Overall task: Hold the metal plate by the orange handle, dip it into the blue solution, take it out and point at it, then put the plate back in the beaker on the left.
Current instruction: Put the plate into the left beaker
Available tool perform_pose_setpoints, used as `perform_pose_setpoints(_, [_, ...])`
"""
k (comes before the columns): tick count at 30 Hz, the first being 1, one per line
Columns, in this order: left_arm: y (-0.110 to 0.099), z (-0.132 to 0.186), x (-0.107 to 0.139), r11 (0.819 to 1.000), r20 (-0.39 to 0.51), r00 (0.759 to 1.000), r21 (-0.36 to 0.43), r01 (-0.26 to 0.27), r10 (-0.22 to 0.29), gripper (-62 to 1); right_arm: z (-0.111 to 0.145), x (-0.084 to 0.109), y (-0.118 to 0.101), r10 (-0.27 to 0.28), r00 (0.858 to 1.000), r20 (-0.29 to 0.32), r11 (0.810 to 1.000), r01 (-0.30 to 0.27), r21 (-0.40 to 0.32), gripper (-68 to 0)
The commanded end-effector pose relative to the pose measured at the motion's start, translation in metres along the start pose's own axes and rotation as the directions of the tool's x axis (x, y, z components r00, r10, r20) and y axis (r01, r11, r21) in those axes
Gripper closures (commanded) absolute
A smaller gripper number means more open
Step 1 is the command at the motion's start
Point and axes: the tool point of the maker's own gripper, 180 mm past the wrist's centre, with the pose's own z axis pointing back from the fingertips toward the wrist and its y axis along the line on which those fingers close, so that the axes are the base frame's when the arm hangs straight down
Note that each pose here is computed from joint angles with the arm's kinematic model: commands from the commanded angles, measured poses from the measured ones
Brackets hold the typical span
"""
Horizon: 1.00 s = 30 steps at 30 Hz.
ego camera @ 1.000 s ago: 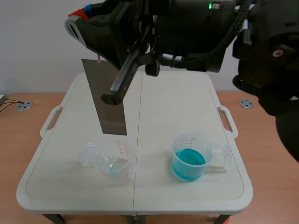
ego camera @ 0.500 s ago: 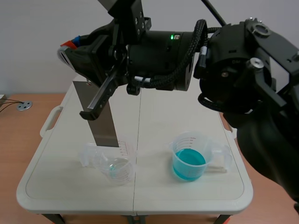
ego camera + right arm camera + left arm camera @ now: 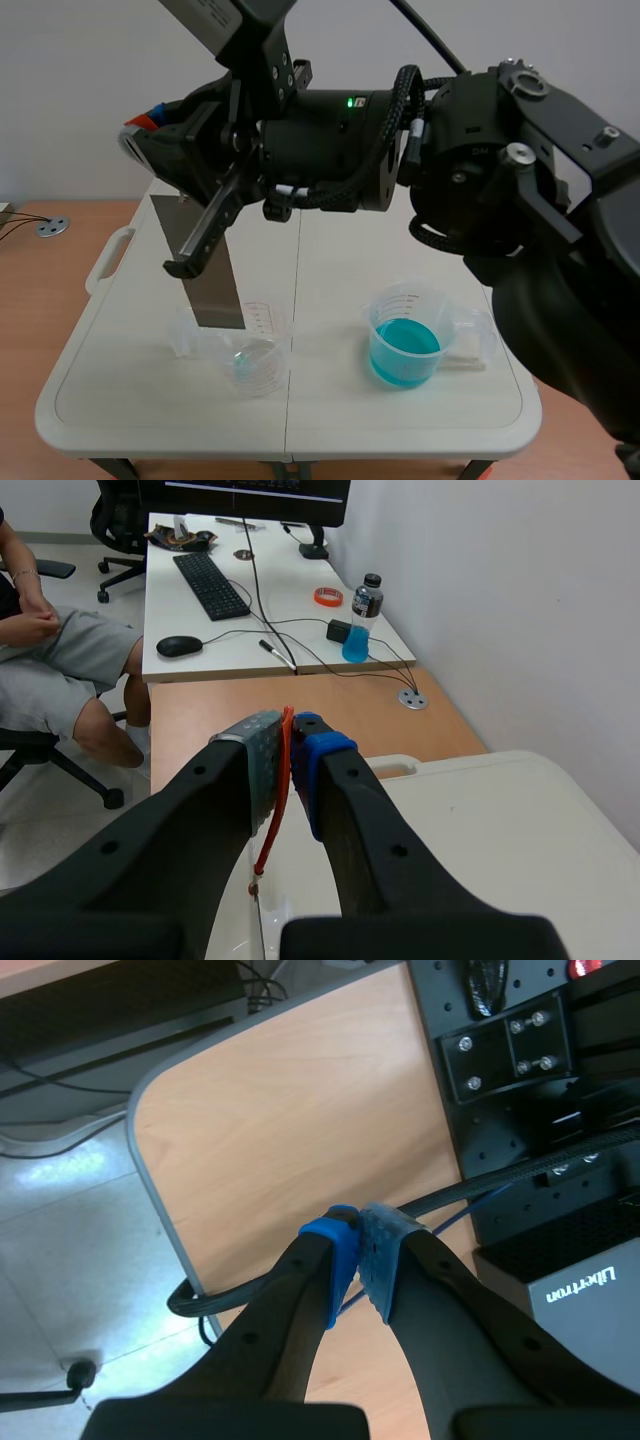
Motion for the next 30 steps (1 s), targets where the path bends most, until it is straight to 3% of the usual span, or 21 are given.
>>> perform_pose_setpoints(1, [-0.005,0.001,0.004,1.0,0.015,1.0,-0.015,-0.001,0.002,-1.6,-0.002,0.006,-0.004,0.004,1.0,0.025,1.0,-0.004,-0.001,-1.3])
perform_pose_setpoints(22, [-0.005,0.0,0.005,1.0,0.019,1.0,-0.015,0.001,0.0,-1.6,-0.002,-0.036,-0.01,-0.088,0.995,-0.052,0.996,0.087,-0.018,-1.3])
perform_pose_setpoints(30, [-0.005,0.0,0.005,1.0,0.019,1.0,-0.015,0.001,0.0,-1.6,-0.008,-0.054,0.007,-0.126,0.988,-0.09,0.991,0.128,0.025,-1.3])
